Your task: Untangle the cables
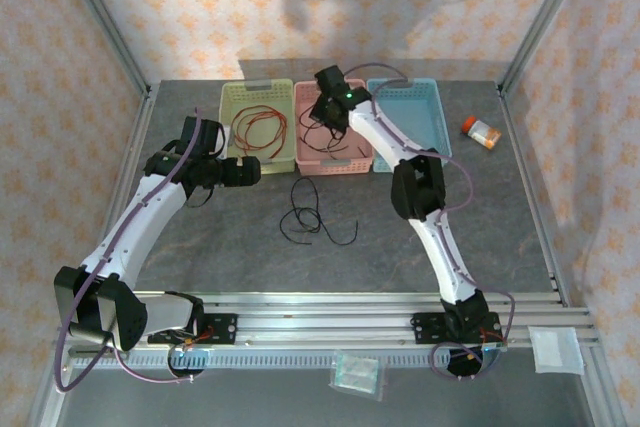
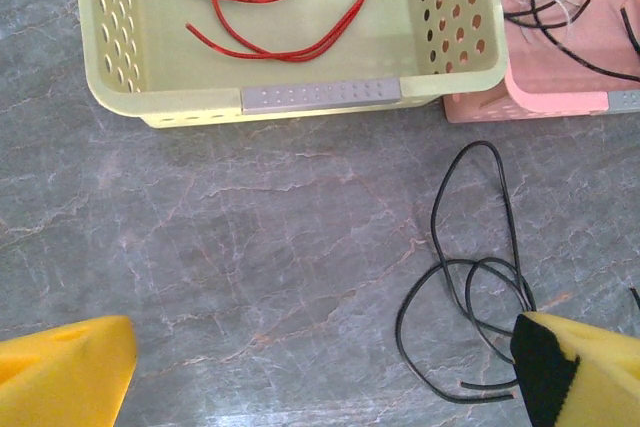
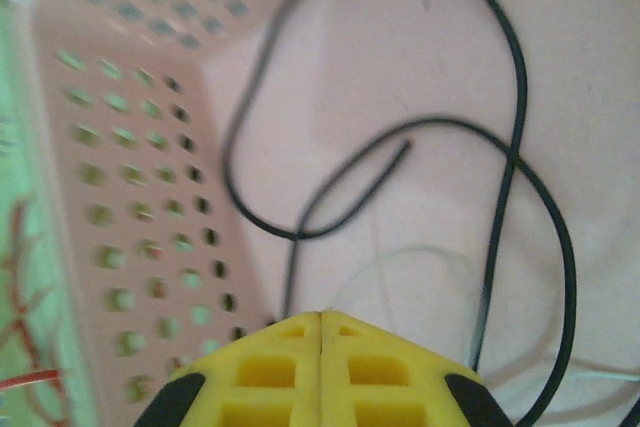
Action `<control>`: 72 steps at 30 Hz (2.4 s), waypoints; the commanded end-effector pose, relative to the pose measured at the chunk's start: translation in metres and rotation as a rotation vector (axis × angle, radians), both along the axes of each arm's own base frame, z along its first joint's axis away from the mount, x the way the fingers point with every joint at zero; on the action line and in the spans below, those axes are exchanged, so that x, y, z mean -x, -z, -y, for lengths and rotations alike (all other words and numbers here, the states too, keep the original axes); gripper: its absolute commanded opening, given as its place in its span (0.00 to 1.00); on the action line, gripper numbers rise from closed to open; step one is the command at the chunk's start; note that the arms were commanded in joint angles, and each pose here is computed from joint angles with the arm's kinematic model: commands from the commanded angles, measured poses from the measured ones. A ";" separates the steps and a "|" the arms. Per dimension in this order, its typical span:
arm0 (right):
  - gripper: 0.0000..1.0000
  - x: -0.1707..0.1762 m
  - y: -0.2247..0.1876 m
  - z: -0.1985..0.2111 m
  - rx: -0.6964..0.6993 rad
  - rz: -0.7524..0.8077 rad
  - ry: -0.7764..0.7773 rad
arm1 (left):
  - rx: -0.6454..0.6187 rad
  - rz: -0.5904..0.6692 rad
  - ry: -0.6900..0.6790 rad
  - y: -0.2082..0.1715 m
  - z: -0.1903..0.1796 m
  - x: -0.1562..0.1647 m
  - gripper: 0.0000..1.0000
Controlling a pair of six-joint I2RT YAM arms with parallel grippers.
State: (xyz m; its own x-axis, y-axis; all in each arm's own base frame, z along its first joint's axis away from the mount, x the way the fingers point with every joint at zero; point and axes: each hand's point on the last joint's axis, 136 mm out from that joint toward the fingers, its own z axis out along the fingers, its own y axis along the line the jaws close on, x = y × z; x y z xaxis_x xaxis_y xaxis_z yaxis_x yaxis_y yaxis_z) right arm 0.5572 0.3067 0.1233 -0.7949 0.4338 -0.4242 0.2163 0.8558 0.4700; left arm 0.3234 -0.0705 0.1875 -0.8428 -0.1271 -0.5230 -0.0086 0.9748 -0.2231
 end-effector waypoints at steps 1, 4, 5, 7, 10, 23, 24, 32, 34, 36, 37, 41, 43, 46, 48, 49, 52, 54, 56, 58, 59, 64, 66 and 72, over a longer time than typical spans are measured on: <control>0.00 -0.002 -0.069 -0.005 -0.068 0.127 -0.022 | 0.009 0.031 -0.003 -0.010 -0.001 -0.011 0.98; 0.00 -0.001 -0.092 -0.004 -0.089 0.164 -0.019 | 0.008 0.037 -0.002 -0.012 0.000 -0.013 0.98; 0.00 -0.001 -0.098 -0.003 -0.093 0.177 -0.017 | 0.009 0.040 0.000 -0.013 0.000 -0.015 0.98; 0.00 -0.001 -0.119 -0.002 -0.109 0.222 -0.015 | 0.011 0.047 0.003 -0.016 0.001 -0.018 0.98; 0.00 -0.001 -0.150 0.003 -0.133 0.280 -0.001 | 0.026 0.058 0.017 -0.021 0.006 -0.026 0.98; 0.03 0.025 -0.199 0.022 -0.110 0.321 -0.037 | 0.124 0.100 0.011 -0.031 0.026 -0.074 0.98; 0.14 0.029 -0.182 0.021 -0.073 0.280 -0.069 | 0.128 0.104 0.010 -0.034 0.027 -0.077 0.98; 0.57 0.059 -0.095 0.019 0.219 0.159 -0.445 | 0.220 0.122 0.135 -0.050 0.058 -0.070 0.99; 0.65 0.066 -0.074 0.022 0.243 0.116 -0.517 | 0.260 0.132 0.184 -0.054 0.072 -0.065 0.99; 0.69 0.072 -0.055 0.024 0.266 0.073 -0.561 | 0.299 0.140 0.243 -0.058 0.085 -0.060 0.99; 0.69 0.076 -0.044 0.024 0.273 0.047 -0.581 | 0.319 0.141 0.271 -0.059 0.091 -0.058 0.99; 0.70 0.078 -0.015 0.026 0.292 -0.008 -0.600 | 0.354 0.127 0.292 -0.057 0.099 -0.057 0.99; 0.70 0.075 -0.006 0.025 0.291 -0.017 -0.600 | 0.353 0.123 0.282 -0.055 0.098 -0.057 0.99; 0.70 0.070 0.004 0.019 0.274 -0.029 -0.609 | 0.340 0.120 0.254 -0.051 0.093 -0.057 0.99; 0.69 0.065 0.010 0.015 0.268 -0.034 -0.608 | 0.335 0.111 0.240 -0.046 0.091 -0.056 0.99; 0.68 0.064 0.016 0.014 0.269 -0.043 -0.606 | 0.331 0.106 0.233 -0.044 0.090 -0.055 0.99; 0.65 0.058 0.029 0.014 0.275 -0.064 -0.587 | 0.323 0.099 0.220 -0.040 0.088 -0.055 0.99; 0.62 0.056 0.038 0.013 0.274 -0.075 -0.582 | 0.322 0.097 0.214 -0.039 0.087 -0.056 0.99; 0.59 0.055 0.047 0.012 0.272 -0.090 -0.576 | 0.322 0.090 0.210 -0.036 0.087 -0.055 0.99; 0.57 0.055 0.053 0.011 0.267 -0.100 -0.573 | 0.319 0.087 0.208 -0.035 0.087 -0.055 0.99; 0.55 0.053 0.054 0.010 0.261 -0.097 -0.571 | 0.318 0.086 0.206 -0.035 0.086 -0.055 0.99; 0.44 0.049 0.053 0.004 0.229 -0.088 -0.568 | 0.315 0.082 0.201 -0.033 0.085 -0.056 0.99; 0.34 0.048 0.050 0.002 0.218 -0.079 -0.565 | 0.312 0.081 0.198 -0.033 0.085 -0.056 0.99; 0.03 0.034 0.008 -0.003 0.195 0.027 -0.534 | 0.250 0.063 0.128 -0.021 0.073 -0.064 0.99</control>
State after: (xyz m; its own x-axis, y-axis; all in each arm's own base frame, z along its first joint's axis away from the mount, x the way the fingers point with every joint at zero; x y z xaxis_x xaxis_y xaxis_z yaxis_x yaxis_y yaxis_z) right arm 0.5072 0.3061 0.0699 -0.9124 -0.1528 -0.3798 -0.2666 0.9259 0.2678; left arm 0.3824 -0.1536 0.2127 -0.8333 -0.1230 -0.5389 0.1891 0.8526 -0.4871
